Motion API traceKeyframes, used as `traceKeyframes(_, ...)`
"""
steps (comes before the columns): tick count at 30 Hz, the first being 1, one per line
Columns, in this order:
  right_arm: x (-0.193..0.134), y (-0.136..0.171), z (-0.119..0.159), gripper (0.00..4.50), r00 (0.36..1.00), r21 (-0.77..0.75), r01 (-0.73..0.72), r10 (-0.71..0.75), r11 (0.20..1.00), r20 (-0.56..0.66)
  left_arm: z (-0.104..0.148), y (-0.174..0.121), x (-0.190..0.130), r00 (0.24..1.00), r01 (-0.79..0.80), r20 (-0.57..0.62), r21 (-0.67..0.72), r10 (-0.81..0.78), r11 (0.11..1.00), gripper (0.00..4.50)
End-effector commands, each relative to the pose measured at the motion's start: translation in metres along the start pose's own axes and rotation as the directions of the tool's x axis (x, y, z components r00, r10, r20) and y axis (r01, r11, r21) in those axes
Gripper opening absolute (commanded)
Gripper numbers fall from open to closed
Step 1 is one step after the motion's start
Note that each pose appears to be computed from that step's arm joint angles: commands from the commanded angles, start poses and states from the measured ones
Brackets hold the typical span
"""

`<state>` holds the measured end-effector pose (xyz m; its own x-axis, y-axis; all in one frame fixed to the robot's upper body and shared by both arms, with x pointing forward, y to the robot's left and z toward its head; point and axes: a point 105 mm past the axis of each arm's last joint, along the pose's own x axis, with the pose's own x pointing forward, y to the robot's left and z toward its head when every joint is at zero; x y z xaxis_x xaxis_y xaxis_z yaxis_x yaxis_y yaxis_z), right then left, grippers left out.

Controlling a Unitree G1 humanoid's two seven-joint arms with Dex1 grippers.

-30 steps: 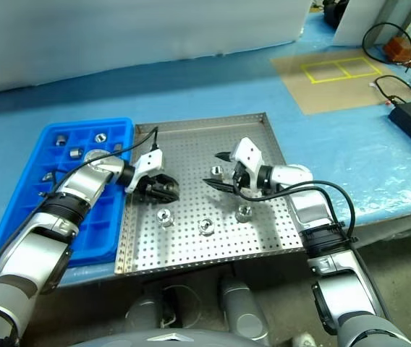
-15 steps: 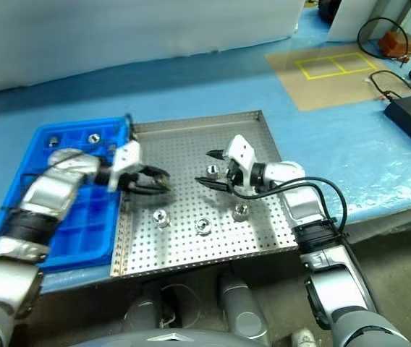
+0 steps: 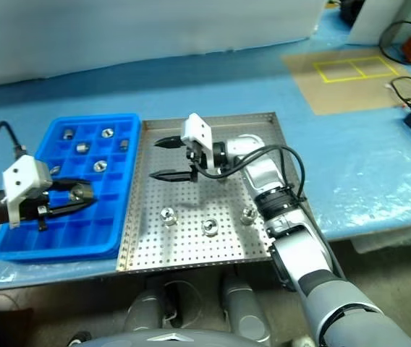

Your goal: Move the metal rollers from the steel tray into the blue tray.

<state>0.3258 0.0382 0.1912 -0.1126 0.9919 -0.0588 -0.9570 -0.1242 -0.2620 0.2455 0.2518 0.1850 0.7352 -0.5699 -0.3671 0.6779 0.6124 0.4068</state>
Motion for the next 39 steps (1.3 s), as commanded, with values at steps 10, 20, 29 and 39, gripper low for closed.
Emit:
traceKeyframes(10,0.021,0.013,0.05,4.02,0.968,-0.04,-0.201,0.205,0.979,0.143,-0.063,-0.001,-0.051,0.818,-0.575,-0.075,-0.164,0.571,0.802,1.75)
traceKeyframes(20,0.008,0.006,0.054,4.02,0.98,-0.051,-0.154,0.159,0.987,0.121,-0.088,0.021,-0.041,0.697,-0.714,-0.092,-0.179,0.711,0.677,1.75)
traceKeyframes(29,-0.004,0.003,0.053,4.02,0.99,-0.048,-0.087,0.092,0.995,0.11,-0.071,0.038,-0.02,0.712,-0.69,-0.021,-0.204,0.702,0.694,1.75)
traceKeyframes(39,-0.007,0.005,0.056,4.02,0.991,-0.056,-0.058,0.064,0.997,0.114,-0.091,0.049,0.009,0.723,-0.683,-0.093,-0.237,0.684,0.691,1.75)
